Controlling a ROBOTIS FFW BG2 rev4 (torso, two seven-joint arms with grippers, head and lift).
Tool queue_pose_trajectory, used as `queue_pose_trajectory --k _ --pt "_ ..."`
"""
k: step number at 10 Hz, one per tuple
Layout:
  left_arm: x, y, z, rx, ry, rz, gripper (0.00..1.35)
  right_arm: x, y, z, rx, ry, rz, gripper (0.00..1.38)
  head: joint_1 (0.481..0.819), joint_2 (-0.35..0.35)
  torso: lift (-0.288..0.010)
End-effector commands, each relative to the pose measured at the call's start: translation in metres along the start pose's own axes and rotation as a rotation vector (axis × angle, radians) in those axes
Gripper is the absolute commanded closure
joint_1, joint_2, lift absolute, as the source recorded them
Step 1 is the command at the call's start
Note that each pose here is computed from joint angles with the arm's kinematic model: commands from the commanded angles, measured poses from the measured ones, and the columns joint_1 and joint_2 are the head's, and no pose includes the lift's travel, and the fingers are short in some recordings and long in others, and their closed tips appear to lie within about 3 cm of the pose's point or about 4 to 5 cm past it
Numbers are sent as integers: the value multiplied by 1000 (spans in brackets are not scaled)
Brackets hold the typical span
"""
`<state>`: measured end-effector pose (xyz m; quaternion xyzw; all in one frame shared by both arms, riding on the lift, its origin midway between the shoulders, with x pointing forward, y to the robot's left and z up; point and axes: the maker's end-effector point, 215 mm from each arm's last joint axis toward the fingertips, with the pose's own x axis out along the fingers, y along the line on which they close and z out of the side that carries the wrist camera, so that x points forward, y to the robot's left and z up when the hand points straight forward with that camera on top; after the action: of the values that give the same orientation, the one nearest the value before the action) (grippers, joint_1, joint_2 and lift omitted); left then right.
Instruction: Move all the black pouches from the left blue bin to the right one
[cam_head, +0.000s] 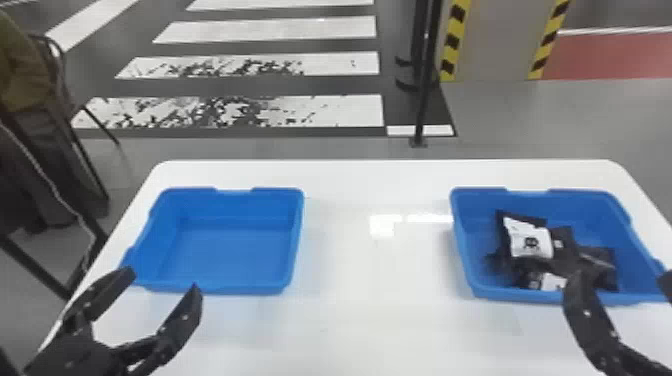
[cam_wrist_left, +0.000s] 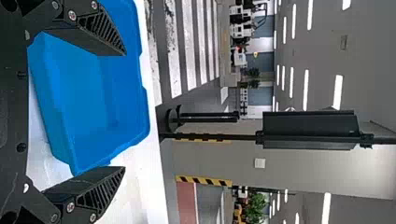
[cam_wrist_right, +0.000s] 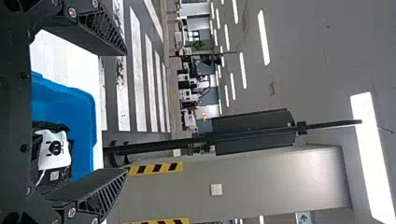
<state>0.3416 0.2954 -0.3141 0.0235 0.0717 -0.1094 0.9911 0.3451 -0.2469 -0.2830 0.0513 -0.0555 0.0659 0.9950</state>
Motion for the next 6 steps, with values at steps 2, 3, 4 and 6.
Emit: queue_pose_trajectory --k 2,3,4,6 --pt "0 0 -1 -4 3 1 179 0 0 0 3 -1 -1 136 695 82 -140" --pt "-1 0 -1 -3 3 0 179 0 0 0 3 -1 -1 136 695 82 -140" --pt "-1 0 -1 -3 3 0 179 0 0 0 3 -1 -1 137 695 82 -140" --pt "-1 1 -1 -2 4 3 179 0 0 0 3 -1 -1 137 695 82 -140"
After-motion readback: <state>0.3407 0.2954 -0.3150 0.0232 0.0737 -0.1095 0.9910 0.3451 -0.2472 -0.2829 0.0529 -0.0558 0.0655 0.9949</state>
